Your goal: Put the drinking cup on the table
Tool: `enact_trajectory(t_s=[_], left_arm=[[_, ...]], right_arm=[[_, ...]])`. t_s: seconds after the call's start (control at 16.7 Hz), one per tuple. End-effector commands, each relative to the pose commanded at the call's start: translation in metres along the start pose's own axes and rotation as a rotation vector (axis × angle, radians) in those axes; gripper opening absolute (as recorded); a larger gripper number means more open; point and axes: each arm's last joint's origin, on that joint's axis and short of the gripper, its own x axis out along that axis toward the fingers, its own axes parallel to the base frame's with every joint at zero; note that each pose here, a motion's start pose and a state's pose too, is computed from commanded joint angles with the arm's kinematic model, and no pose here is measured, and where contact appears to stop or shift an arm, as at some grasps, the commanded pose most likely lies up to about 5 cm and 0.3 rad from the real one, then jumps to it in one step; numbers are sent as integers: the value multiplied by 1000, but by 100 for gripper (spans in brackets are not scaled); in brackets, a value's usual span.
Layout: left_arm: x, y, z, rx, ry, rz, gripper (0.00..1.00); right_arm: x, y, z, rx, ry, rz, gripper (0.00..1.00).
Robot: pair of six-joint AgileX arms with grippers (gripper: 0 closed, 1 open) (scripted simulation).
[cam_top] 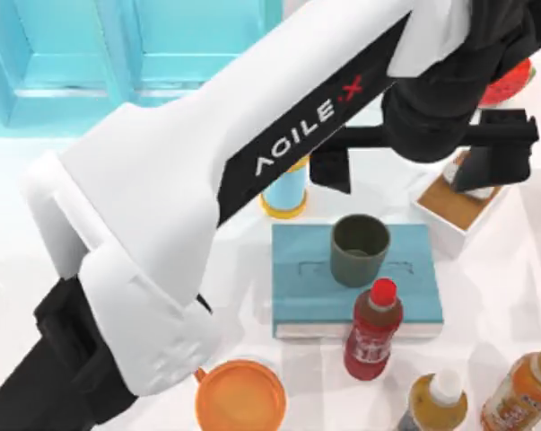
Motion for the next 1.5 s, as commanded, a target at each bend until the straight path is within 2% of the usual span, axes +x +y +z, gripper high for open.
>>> enact_trajectory(t_s=[0.18, 0.66, 1.2, 1.5], left_arm=[[12, -6, -6, 4, 32, 37, 100], [23, -8, -2, 3, 29, 34, 100], [101, -4, -7, 4, 36, 42, 100], [112, -2, -9, 4, 32, 37, 100]], right_arm=[[0, 0, 0, 0, 0, 0, 100], [0, 0, 0, 0, 0, 0, 100], [0, 0, 0, 0, 0, 0, 100], [0, 0, 0, 0, 0, 0, 100]])
